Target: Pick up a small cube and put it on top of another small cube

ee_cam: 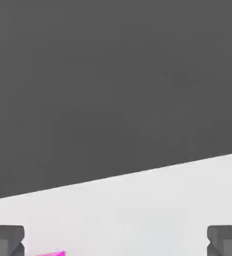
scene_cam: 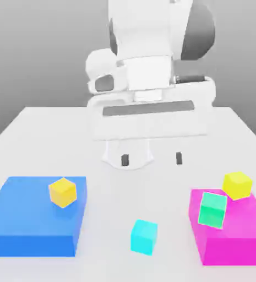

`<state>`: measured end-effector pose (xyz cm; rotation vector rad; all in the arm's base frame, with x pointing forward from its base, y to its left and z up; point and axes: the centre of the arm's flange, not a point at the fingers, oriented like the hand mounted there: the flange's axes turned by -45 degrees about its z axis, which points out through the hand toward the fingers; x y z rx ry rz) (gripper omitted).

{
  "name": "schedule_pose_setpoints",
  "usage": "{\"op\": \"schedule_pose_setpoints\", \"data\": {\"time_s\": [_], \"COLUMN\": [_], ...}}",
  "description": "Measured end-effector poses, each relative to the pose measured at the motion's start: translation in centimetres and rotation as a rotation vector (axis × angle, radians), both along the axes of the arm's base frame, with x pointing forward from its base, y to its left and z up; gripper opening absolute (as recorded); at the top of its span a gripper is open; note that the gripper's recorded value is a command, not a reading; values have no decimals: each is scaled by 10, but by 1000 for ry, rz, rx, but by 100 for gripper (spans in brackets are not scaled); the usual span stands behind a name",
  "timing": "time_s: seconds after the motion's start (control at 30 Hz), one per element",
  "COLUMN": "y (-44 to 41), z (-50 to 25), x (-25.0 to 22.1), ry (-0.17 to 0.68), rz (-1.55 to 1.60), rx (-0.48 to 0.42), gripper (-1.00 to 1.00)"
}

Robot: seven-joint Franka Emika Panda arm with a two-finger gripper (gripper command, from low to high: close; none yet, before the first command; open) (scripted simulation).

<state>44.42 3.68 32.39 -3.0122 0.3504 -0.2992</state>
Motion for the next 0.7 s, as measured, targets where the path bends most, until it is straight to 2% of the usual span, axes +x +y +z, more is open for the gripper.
{"op": "schedule_pose_setpoints", "data": {"time_s": [0.2,0.4,0.43,0.7], "y": [3,2,2,2], "z": [-115,-181,-189,-183], "x": [-43,-49,-50,-49], "ry": [185,208,208,207], "rz": [-74,-84,-84,-84], "rx": [-53,-64,-63,-64], "gripper": [0,0,-100,-100]}}
